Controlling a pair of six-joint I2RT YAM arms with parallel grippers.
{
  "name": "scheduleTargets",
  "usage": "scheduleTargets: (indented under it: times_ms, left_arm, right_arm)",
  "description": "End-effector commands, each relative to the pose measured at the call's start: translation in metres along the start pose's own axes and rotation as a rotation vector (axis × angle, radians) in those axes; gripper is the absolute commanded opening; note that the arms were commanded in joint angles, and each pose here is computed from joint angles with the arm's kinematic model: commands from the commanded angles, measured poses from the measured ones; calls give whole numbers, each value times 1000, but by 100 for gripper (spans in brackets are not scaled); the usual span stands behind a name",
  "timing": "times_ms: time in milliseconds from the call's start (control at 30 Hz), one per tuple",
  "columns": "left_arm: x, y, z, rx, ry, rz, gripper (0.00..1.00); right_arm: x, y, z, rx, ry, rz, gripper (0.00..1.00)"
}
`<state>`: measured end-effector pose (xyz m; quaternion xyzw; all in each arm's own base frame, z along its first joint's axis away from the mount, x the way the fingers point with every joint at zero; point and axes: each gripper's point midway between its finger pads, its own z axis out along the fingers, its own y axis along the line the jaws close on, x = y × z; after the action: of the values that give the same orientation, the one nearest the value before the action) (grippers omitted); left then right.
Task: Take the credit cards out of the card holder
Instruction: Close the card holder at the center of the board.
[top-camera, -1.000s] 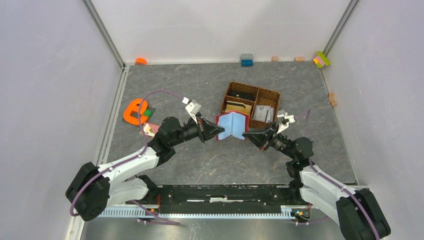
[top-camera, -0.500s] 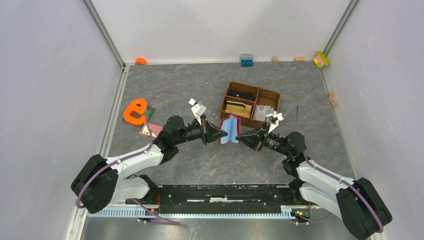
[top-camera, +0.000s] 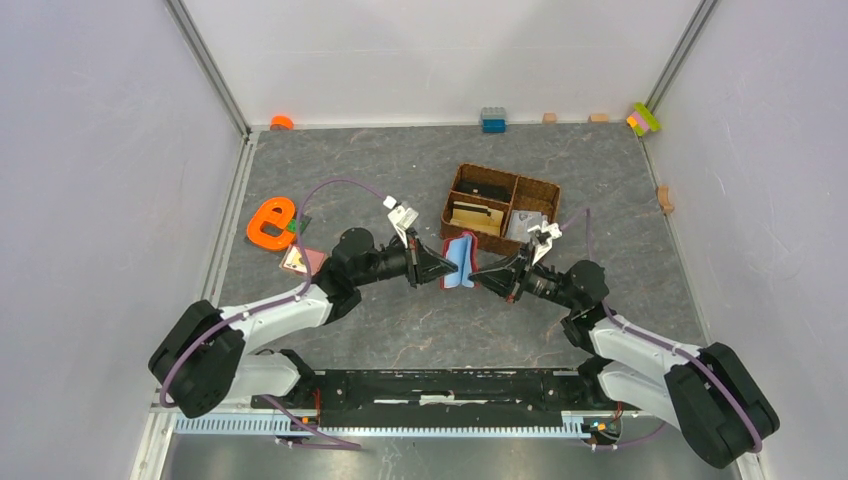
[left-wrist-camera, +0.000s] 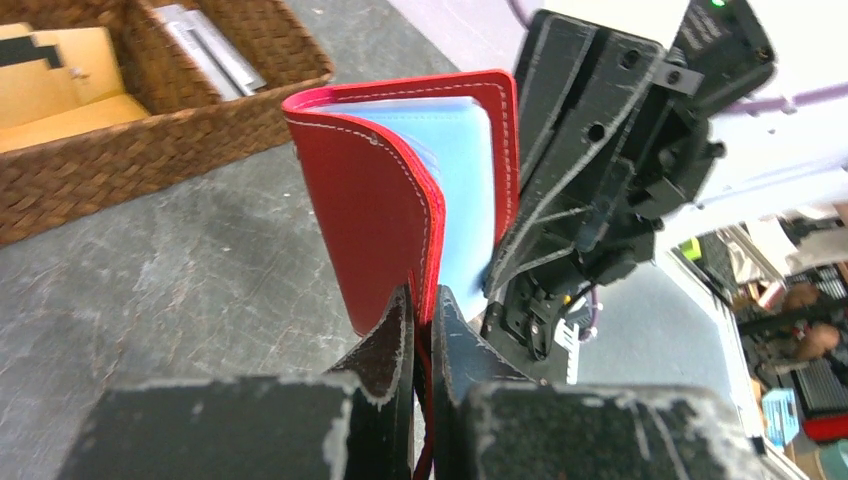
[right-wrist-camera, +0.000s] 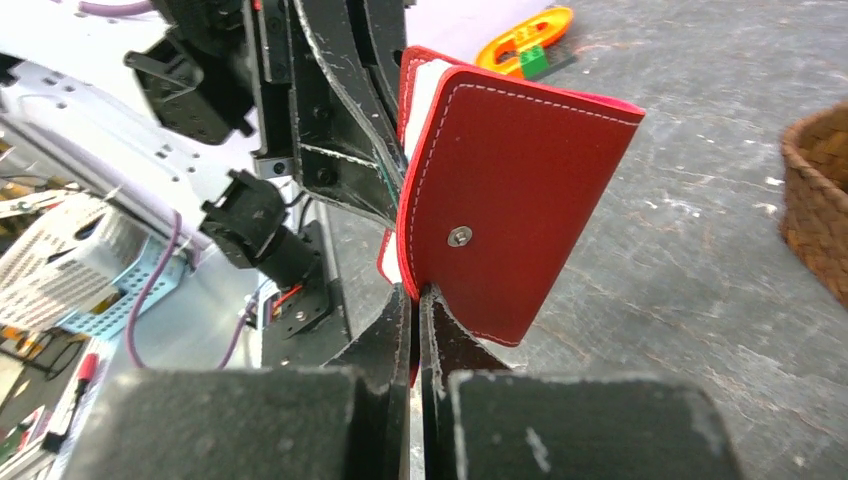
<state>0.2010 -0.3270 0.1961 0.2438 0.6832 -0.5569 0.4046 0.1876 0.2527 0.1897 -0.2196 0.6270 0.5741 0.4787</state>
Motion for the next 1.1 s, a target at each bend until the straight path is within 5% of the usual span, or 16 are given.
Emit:
scheduleTargets:
  times_ms: [0,100,533,800,867,1067]
  left_arm:
    - [-20,24,5,-162,-43,-45,2]
    - [-8,47,8,-229,15,-124,2]
    - [66,101,37,-348,308,-343,8]
    - [80,124,27,-497,366,-351,55]
    - [76,127,21,-536,353,-332,62]
    - [54,136,-1,-635,258,-311,77]
  right_arm:
    - [-16,-20,4,120,-15,-81,0]
    - [-8,-60,-5,343,45,-81,0]
    - [51,-101,3,494,321,29,1]
    - [75,-101,16,495,404,11,30]
    - [79,-97,21,470,407,4,41]
    - [77,-81,36,396,396,-68,53]
